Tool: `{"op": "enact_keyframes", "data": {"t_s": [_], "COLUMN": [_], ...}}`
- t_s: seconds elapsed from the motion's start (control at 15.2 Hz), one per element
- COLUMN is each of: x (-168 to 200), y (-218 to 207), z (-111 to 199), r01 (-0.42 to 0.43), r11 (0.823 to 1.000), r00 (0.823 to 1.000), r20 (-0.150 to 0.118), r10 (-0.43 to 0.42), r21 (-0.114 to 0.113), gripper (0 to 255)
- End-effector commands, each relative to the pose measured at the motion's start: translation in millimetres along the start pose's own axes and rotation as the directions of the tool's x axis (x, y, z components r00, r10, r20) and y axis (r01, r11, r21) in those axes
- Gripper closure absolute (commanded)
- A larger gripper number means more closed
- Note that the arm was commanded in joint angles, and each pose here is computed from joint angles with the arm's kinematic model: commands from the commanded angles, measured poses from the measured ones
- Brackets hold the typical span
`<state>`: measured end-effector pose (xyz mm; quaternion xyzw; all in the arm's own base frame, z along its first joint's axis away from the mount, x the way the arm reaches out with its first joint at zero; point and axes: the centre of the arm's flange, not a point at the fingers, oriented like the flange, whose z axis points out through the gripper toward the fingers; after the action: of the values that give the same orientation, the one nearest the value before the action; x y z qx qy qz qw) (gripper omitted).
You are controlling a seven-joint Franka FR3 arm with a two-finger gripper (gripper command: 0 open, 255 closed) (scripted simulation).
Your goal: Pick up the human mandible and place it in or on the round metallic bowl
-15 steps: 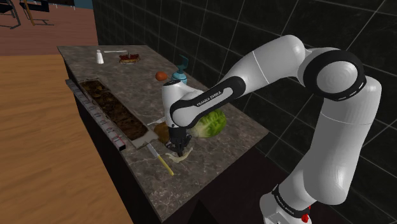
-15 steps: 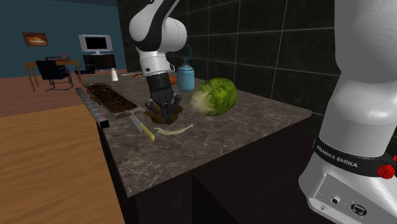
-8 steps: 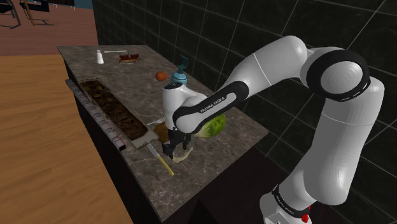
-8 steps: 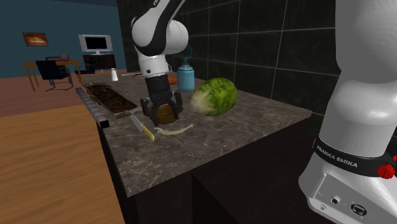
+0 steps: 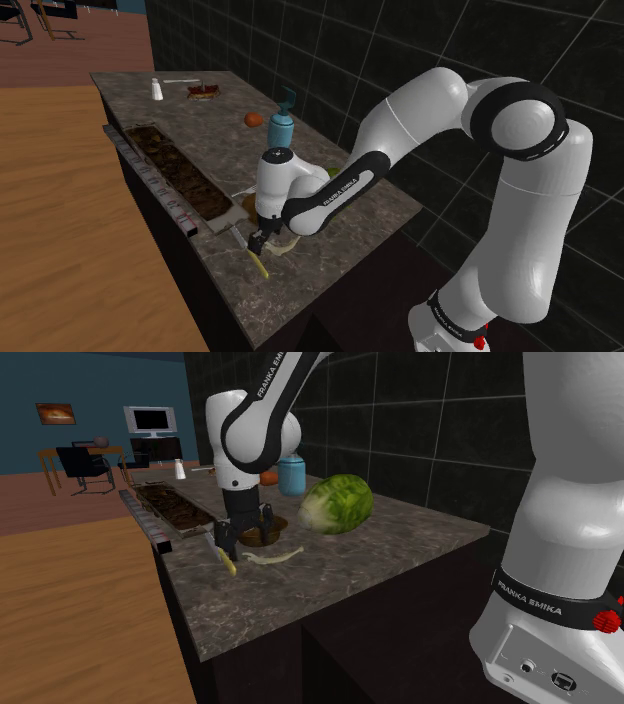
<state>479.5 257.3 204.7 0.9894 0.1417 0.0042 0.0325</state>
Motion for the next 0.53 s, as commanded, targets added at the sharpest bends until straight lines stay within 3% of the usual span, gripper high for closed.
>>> {"op": "enact_keyframes", "data": {"t_s": [0.0,0.46], "x": [-0.7,-0.7], "y": [0.3,0.3], "z": [11.1,14.1], "r01": [0.002,0.002], "r11": [1.0,1.0], "r00": [1.0,1.0], "r20": [-0.002,-0.002], "r10": [-0.002,-0.002], "r21": [0.0,0.0], "gripper": [0,0]}}
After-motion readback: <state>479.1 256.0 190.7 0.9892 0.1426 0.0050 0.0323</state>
